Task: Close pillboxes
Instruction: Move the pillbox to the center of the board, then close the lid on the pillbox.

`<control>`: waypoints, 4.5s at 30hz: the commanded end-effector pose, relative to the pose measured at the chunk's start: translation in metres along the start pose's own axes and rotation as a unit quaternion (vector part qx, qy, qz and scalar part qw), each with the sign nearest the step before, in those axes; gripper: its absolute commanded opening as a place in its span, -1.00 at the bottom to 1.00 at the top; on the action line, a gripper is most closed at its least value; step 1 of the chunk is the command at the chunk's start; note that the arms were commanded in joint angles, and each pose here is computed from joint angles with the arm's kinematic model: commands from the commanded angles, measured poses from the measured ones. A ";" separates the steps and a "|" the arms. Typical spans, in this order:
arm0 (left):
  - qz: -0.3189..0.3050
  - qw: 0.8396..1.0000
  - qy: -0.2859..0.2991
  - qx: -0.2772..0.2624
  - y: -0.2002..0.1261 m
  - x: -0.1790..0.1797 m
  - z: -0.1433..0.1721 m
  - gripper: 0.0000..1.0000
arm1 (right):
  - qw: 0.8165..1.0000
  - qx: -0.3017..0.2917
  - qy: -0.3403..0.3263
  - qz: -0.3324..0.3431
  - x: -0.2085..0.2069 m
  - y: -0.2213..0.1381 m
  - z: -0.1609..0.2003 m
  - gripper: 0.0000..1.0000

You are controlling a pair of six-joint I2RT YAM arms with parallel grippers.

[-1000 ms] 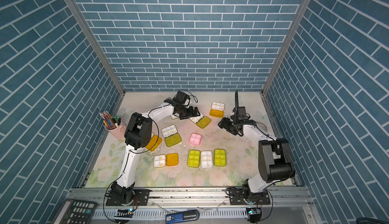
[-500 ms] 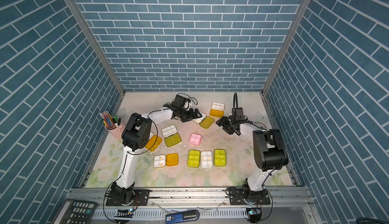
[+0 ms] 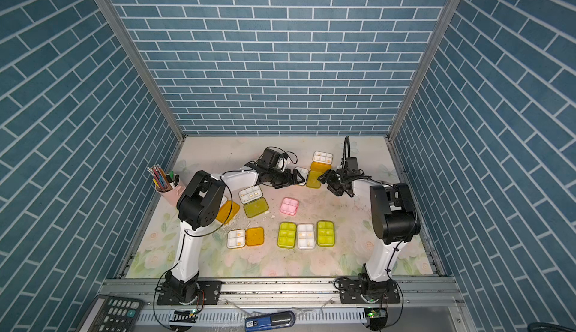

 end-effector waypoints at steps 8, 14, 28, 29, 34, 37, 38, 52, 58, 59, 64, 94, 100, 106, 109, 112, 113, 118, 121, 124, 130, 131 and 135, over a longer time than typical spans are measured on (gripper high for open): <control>-0.018 1.000 0.004 -0.016 -0.036 -0.001 -0.012 0.96 | 0.999 0.035 -0.011 -0.015 0.005 0.016 0.000 -0.13; -0.020 1.000 0.010 -0.022 -0.050 -0.007 -0.013 0.96 | 0.998 0.043 -0.018 -0.030 0.010 0.019 0.001 -0.51; -0.031 0.999 0.016 -0.016 -0.075 -0.012 -0.009 0.96 | 0.998 0.042 -0.025 -0.026 0.010 0.020 0.005 -0.78; -0.032 0.999 0.016 -0.017 -0.076 -0.012 -0.009 0.97 | 0.998 0.040 -0.028 -0.025 0.011 0.019 0.005 -0.78; -0.034 0.999 0.012 -0.017 -0.076 -0.010 -0.005 0.96 | 0.998 0.039 -0.040 -0.020 0.014 0.018 0.007 -0.78; -0.037 0.999 0.013 -0.018 -0.076 -0.008 -0.003 0.96 | 0.998 0.038 -0.052 -0.011 0.014 0.016 0.010 -0.78; -0.037 0.999 0.012 -0.018 -0.077 -0.007 -0.002 0.97 | 0.998 0.039 -0.056 -0.008 0.014 0.016 0.011 -0.78; -0.032 0.999 0.008 -0.019 -0.071 -0.005 -0.001 0.96 | 0.992 0.046 -0.116 0.021 0.009 0.006 0.042 -0.77; -0.029 0.999 0.001 -0.013 -0.061 0.000 -0.001 0.97 | 0.990 0.048 -0.126 0.030 0.005 0.002 0.048 -0.70; -0.028 1.000 -0.001 -0.011 -0.058 0.001 -0.001 0.97 | 0.990 0.049 -0.127 0.029 0.005 0.002 0.048 -0.67; -0.027 1.000 -0.006 -0.005 -0.047 0.007 -0.004 0.96 | 0.990 0.056 -0.129 0.020 0.010 0.004 0.049 -0.50; 0.014 0.998 -0.060 -0.009 -0.013 0.014 -0.003 0.95 | 0.992 0.078 -0.071 -0.062 0.043 0.019 0.041 0.11; 0.033 0.997 -0.071 -0.020 -0.009 0.006 -0.002 0.95 | 0.992 0.068 -0.075 -0.070 0.058 0.009 0.040 0.10; 0.050 0.995 -0.081 -0.037 -0.011 -0.003 -0.006 0.95 | 0.992 0.056 -0.077 -0.079 0.070 0.000 0.038 0.10; 0.061 0.993 -0.089 -0.049 -0.012 -0.007 -0.007 0.94 | 0.992 0.055 -0.078 -0.084 0.076 -0.001 0.039 0.08; 0.066 0.992 -0.097 -0.055 -0.013 -0.010 -0.006 0.93 | 0.992 0.055 -0.079 -0.084 0.080 -0.002 0.040 0.05; 0.067 0.991 -0.100 -0.055 -0.013 -0.010 -0.005 0.93 | 0.993 0.052 -0.077 -0.078 0.079 -0.002 0.039 0.05; 0.065 0.989 -0.105 -0.079 -0.022 -0.011 -0.007 0.93 | 0.993 0.058 -0.070 -0.081 0.085 0.004 0.042 0.02; 0.072 0.989 -0.091 -0.091 -0.031 -0.020 -0.018 0.93 | 0.994 0.052 -0.081 -0.060 0.085 0.007 0.046 0.02; 0.061 0.991 -0.080 -0.090 -0.040 -0.023 -0.022 0.93 | 0.994 0.051 -0.083 -0.054 0.085 0.009 0.047 0.02; 0.005 0.991 -0.075 -0.112 -0.072 -0.018 -0.026 0.93 | 0.993 0.065 -0.085 -0.046 0.083 0.021 0.056 0.01; -0.011 0.990 -0.071 -0.118 -0.082 -0.018 -0.027 0.93 | 0.993 0.066 -0.085 -0.046 0.084 0.022 0.056 0.01; -0.059 0.987 -0.032 -0.149 -0.124 -0.026 -0.038 0.95 | 0.993 0.071 -0.085 -0.047 0.086 0.025 0.058 0.01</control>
Point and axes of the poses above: each gripper's point midway between its finger pads, its own y axis out along the fingers, its own x axis along the line the jaws close on, z = x × y, the point moved 1 cm from there along -y, back along the fingers, and after that the axes turned 13 degrees about y, right-handed, at the moved point
